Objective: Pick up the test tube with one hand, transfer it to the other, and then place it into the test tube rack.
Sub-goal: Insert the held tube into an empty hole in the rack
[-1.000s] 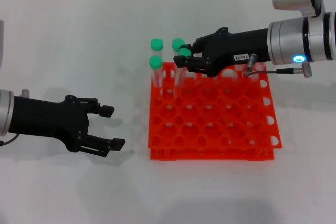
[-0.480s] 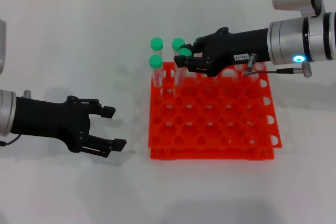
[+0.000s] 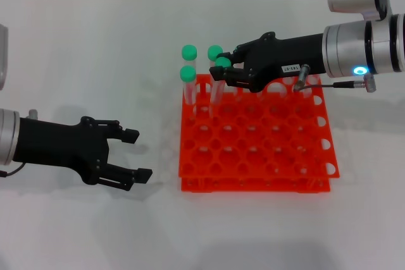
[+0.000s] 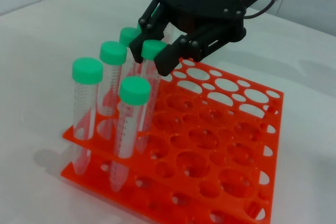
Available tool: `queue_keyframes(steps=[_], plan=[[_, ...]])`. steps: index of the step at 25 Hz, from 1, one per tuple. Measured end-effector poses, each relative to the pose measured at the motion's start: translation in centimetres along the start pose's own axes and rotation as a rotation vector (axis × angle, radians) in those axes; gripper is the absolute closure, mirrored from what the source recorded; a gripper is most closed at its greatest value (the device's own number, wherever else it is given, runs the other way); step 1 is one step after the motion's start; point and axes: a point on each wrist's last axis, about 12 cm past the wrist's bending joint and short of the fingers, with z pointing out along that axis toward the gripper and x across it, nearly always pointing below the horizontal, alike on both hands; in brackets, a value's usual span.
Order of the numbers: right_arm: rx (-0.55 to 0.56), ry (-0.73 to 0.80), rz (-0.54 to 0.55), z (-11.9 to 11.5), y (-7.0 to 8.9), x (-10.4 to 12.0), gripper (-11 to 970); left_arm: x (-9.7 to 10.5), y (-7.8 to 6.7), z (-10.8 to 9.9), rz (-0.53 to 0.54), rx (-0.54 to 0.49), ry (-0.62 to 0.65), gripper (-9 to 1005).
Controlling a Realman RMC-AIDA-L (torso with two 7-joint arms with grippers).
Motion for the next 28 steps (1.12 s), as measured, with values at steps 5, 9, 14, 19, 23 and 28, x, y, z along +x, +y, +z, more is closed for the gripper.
queue_keyframes(steps=[5, 9, 14, 19, 23, 28], plan=[[0.002, 0.000, -0.006, 0.00, -0.03, 0.02, 607, 0.10, -0.01, 0.03, -0.003, 0.003, 0.000, 115], [0.003, 0.000, -0.008, 0.00, -0.04, 0.02, 606, 0.11, 0.00, 0.04, -0.003, 0.002, 0.000, 115], [0.008, -0.001, -0.016, 0.02, -0.10, -0.04, 604, 0.03, 0.04, 0.07, -0.001, 0.002, 0.000, 115], [0.013, -0.001, -0.016, 0.03, -0.17, -0.02, 603, -0.14, 0.11, 0.10, 0.004, 0.002, -0.001, 116], [0.013, -0.001, -0.016, 0.03, -0.17, -0.01, 602, -0.27, 0.17, 0.13, 0.007, 0.001, -0.001, 116], [0.013, 0.000, -0.015, 0.03, -0.17, 0.03, 601, -0.28, 0.19, 0.13, 0.007, 0.000, -0.001, 116]])
